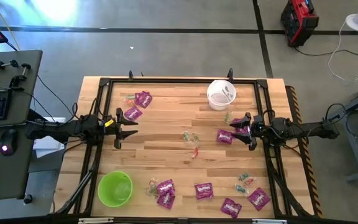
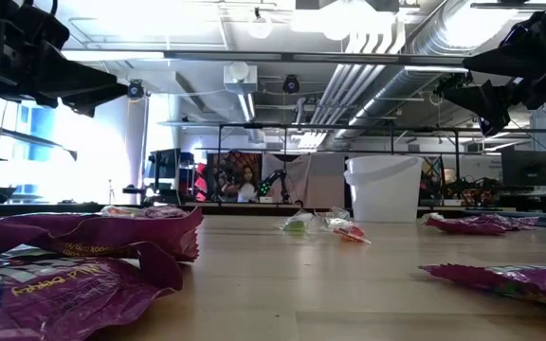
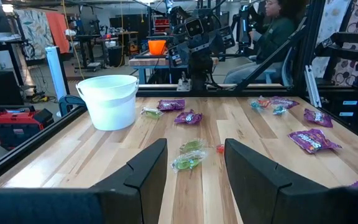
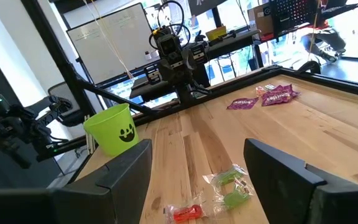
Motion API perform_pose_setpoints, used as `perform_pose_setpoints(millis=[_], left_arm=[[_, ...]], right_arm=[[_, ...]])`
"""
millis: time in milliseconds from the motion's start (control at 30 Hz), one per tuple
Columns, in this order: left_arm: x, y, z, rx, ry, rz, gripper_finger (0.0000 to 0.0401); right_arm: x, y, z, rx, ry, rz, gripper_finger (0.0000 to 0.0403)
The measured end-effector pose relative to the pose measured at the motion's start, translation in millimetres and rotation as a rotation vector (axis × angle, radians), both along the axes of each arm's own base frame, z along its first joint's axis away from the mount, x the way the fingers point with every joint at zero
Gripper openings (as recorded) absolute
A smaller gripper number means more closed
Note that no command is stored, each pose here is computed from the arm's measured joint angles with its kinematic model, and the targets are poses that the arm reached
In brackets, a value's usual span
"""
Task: Sort candy by brand, put in halloween buckets
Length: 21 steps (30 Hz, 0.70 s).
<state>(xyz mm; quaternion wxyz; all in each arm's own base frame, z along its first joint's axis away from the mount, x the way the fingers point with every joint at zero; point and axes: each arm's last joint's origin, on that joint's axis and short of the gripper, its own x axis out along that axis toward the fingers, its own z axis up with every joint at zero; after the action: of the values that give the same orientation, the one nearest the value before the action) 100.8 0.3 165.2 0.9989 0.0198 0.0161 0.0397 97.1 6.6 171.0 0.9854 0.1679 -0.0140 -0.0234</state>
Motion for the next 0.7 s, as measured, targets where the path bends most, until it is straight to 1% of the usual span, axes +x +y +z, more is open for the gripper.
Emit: perform_pose_setpoints(millis=[33,67,100,167,200,233,300,367,400,433,500,633,700], left_arm=[[0.0,0.0,0.0,0.0,0.0,0.0,0.0152],[0.0,0.0,0.0,0.0,0.0,0.0,0.0152],[0.0,0.0,0.0,0.0,0.0,0.0,0.0152],[0.0,0.0,0.0,0.0,0.0,0.0,0.0152],[0.0,0.0,0.0,0.0,0.0,0.0,0.0152],[0.0,0.0,0.0,0.0,0.0,0.0,0.0152],[0.0,0.0,0.0,0.0,0.0,0.0,0.0152],[0.0,0.0,0.0,0.0,0.0,0.0,0.0152],[0.0,0.0,0.0,0.0,0.0,0.0,0.0152],[0.0,0.0,0.0,0.0,0.0,0.0,0.0152],[0.0,0.0,0.0,0.0,0.0,0.0,0.0152],[0.0,0.0,0.0,0.0,0.0,0.0,0.0152],[0.0,0.0,0.0,0.0,0.0,0.0,0.0152]], right_arm=[[0.0,-0.3,2.3,0.009,-0.025,-0.011,0.025],[-0.4,-0.6,7.2,0.054,-0.077,-0.016,0.025],[-1.4,-0.8,14.4,0.129,-0.156,-0.012,0.025],[-5.7,-1.3,30.8,0.325,-0.341,0.029,0.025],[-8.9,-1.8,38.6,0.405,-0.431,0.056,0.025],[-12.5,-2.6,45.6,0.458,-0.515,0.068,0.025],[-19.8,-4.4,56.7,0.483,-0.658,0.064,0.025],[-27.0,-5.6,67.3,0.443,-0.767,0.055,0.025],[-29.4,-5.8,73.9,0.414,-0.79,0.047,0.025],[-29.9,-5.7,79.8,0.382,-0.782,0.038,0.025],[-25.5,-4.9,89.9,0.332,-0.679,0.021,0.025],[-10.3,-3.1,104.9,0.275,-0.277,-0.029,0.025],[-3.1,-2.3,111.5,0.253,-0.103,-0.053,0.025]])
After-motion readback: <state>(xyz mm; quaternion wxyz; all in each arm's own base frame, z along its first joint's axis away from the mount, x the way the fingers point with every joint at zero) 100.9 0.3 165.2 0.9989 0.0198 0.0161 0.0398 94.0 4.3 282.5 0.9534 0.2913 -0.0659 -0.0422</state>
